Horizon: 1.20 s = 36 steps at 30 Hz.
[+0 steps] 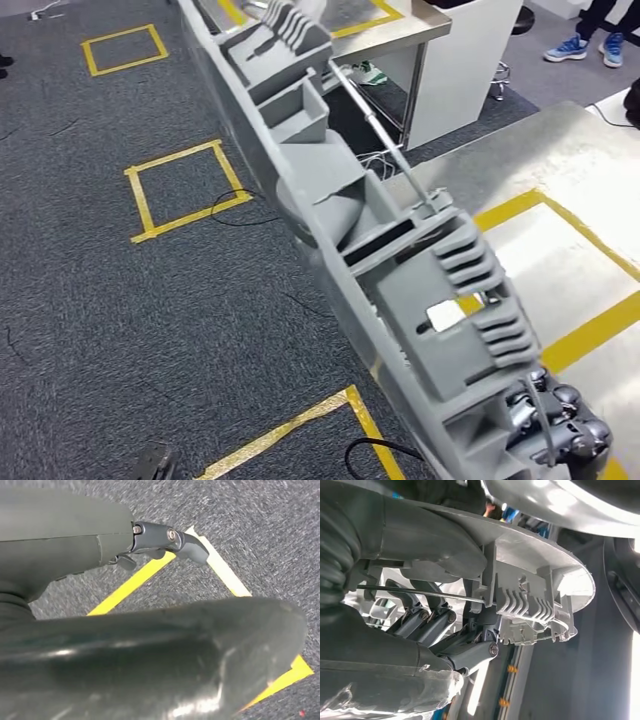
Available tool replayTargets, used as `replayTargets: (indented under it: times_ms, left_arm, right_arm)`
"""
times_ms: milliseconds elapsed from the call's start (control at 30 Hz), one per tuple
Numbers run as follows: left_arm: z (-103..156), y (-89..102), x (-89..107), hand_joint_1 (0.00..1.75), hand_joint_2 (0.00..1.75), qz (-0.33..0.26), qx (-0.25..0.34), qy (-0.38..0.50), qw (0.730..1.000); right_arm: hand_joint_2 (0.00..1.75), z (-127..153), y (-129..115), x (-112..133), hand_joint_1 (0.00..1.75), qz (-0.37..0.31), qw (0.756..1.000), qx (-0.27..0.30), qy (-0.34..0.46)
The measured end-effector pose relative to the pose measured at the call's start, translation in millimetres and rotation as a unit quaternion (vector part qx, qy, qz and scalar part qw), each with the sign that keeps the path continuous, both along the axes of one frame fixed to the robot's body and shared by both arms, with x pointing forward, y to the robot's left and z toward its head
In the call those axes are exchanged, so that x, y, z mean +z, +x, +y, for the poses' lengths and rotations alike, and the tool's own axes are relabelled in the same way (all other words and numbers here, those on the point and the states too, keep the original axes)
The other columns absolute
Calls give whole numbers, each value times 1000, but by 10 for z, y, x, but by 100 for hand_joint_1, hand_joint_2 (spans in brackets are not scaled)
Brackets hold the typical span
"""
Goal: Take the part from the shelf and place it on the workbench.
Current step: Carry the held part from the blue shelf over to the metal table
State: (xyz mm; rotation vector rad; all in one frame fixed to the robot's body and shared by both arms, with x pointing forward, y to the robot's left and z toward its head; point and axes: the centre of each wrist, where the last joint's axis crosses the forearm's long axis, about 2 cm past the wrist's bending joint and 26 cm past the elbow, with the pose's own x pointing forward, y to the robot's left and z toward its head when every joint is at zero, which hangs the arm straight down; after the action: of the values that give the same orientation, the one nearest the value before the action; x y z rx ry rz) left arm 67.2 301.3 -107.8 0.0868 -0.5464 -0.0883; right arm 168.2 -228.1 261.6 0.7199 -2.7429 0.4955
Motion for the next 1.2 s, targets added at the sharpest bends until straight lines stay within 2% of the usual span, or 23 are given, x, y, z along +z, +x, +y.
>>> replayTargets:
  times_ms: [233,600,1200]
  left_arm:
    - [17,4,1,0,0,-2,1,2,1000]
    - [14,-28,-4,0,0,-3,4,1,1000]
    - [4,-58,-9,0,0,-1,5,0,1000]
  right_arm:
    - [175,-21,18,19,175,-3,1000,-17,5]
    - [175,-47,18,56,175,-19,997,-81,0]
    - [175,-42,-8,83,175,-30,993,-112,-4]
